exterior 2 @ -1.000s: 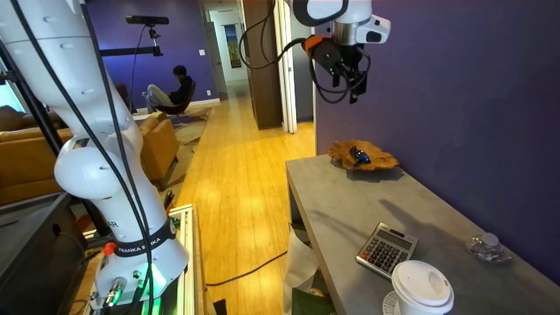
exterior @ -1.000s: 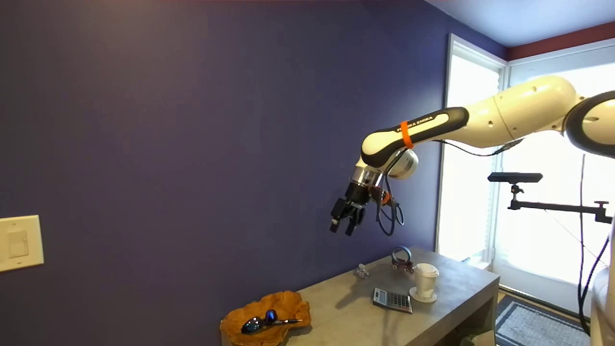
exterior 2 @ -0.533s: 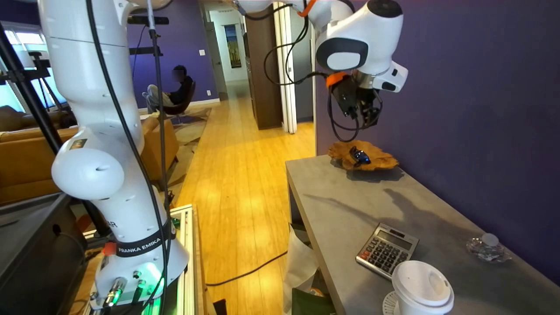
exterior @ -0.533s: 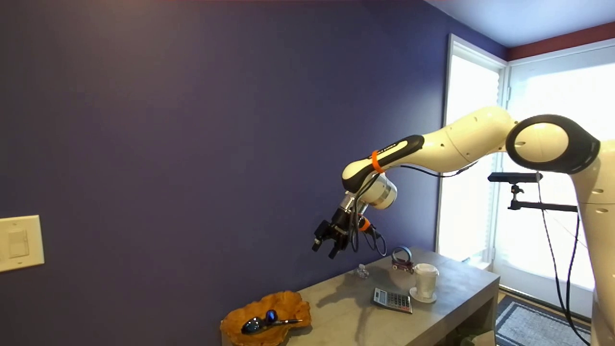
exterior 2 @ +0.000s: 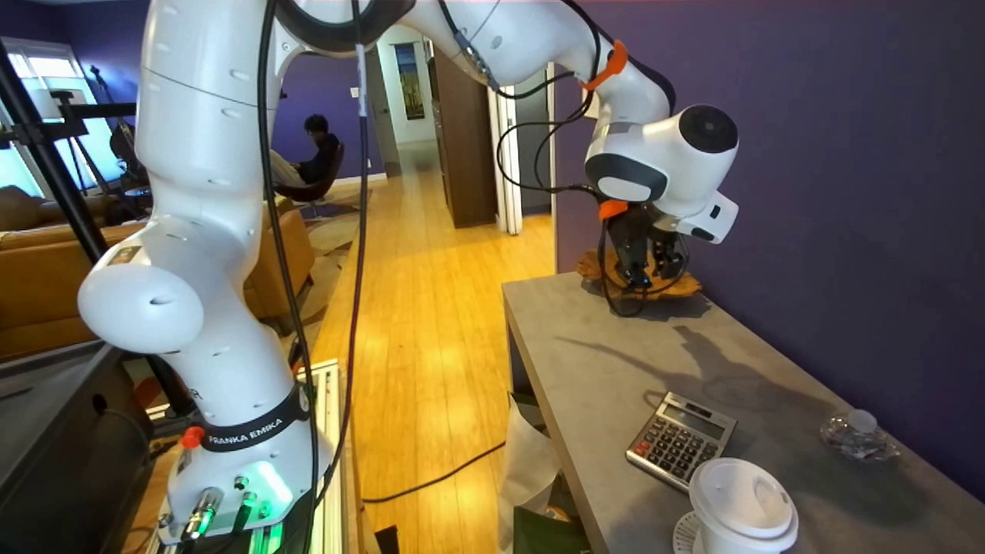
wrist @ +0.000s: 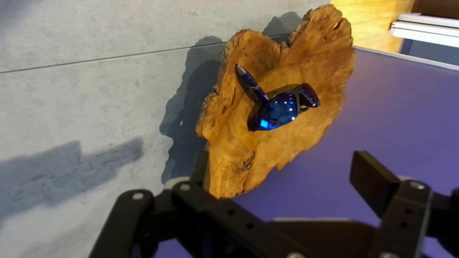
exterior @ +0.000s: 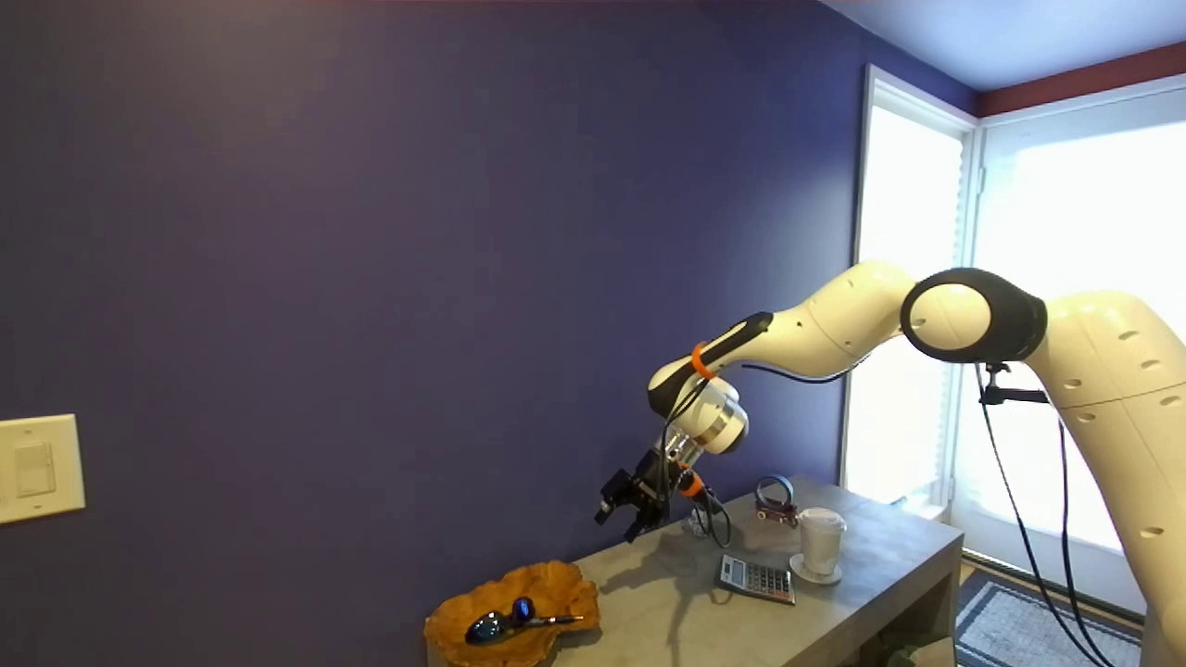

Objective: Pick up the wooden bowl and move it slightly backwards on the desktop

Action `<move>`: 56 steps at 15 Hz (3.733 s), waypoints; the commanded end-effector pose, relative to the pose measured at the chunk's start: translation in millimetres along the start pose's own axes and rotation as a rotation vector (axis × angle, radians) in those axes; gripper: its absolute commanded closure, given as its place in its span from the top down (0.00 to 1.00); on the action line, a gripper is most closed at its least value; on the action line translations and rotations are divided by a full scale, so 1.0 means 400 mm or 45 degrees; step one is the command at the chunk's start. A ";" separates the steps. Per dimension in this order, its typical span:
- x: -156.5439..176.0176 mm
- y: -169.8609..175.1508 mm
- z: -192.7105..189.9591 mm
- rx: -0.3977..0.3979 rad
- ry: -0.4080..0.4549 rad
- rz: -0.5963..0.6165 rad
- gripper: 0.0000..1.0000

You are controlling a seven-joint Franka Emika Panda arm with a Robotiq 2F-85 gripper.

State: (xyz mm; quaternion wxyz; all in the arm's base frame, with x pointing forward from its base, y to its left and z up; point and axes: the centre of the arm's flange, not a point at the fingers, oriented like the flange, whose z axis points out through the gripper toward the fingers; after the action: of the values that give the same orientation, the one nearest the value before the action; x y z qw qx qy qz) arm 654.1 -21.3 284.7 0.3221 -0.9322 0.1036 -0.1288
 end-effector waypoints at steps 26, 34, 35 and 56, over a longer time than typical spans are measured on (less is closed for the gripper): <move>0.115 0.123 0.317 0.156 -0.097 0.143 0.73; 0.122 0.161 0.329 0.195 -0.099 0.185 0.16; 0.121 0.169 0.324 0.205 -0.102 0.191 0.10; 0.052 0.092 0.094 0.154 -0.560 -0.273 0.03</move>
State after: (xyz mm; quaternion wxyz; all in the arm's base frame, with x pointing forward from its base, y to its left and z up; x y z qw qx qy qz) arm 692.2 -43.0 212.1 0.4013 -0.9154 -0.0303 0.0120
